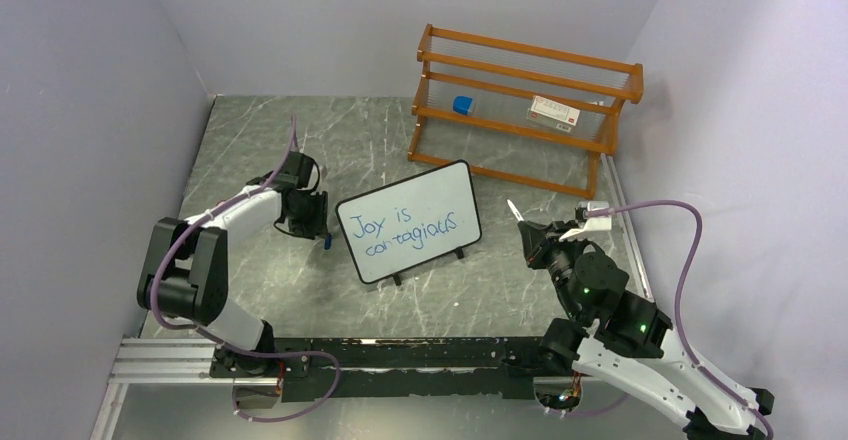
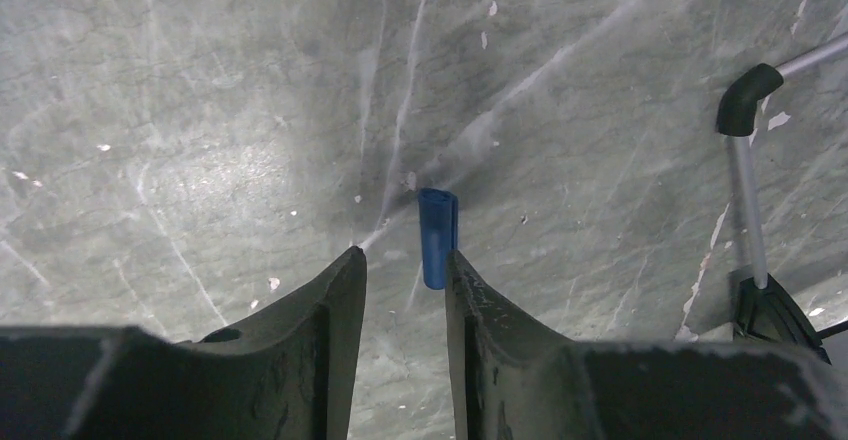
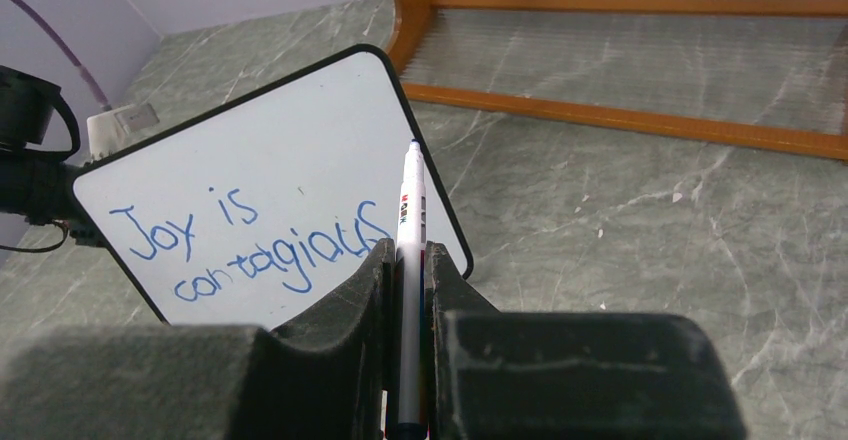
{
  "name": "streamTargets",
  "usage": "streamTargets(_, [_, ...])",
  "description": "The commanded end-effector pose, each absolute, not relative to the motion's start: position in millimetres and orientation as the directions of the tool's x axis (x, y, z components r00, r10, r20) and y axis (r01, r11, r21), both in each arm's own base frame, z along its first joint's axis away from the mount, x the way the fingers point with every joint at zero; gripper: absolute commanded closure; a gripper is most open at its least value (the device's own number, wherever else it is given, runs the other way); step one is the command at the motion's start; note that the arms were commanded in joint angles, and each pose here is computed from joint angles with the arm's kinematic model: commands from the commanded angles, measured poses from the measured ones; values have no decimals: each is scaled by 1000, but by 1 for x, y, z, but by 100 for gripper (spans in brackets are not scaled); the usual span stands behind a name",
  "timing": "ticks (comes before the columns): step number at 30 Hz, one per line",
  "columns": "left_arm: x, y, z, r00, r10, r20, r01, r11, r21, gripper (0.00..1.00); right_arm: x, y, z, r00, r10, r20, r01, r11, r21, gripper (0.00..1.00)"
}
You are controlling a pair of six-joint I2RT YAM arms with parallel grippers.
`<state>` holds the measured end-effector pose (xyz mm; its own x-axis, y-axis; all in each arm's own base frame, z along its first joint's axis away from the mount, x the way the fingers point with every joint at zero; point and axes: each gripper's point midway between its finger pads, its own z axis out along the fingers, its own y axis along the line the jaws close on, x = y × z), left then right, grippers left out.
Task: Write a sentence on the whiteboard
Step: Close the whiteboard marker at the center of the board.
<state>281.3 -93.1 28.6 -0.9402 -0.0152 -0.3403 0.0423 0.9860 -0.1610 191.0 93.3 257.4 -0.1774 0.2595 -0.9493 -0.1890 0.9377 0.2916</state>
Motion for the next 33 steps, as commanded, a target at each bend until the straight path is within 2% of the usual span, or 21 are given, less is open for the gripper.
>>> streamTargets(1, [293, -104, 32, -934, -1, -357, 79, 975, -209, 62, 192, 89, 263, -157, 265, -951, -178, 940, 291, 100])
streamTargets(17, [292, -113, 16, -949, 30, -313, 101, 971, -216, 72, 192, 88, 262, -158, 267, -951, -171, 941, 292, 100])
streamTargets(25, [284, -109, -1, -964, 55, -261, 101, 981, -166, 75, 191, 89, 262, -162, 264, -951, -180, 939, 292, 100])
streamTargets(29, [275, -107, -6, -969, 65, -238, 102, 984, -148, 83, 191, 92, 262, -164, 258, -952, -193, 938, 287, 100])
streamTargets(33, [276, -105, 3, -962, 52, -269, 94, 985, -145, 93, 192, 97, 262, -172, 237, -956, -214, 938, 272, 100])
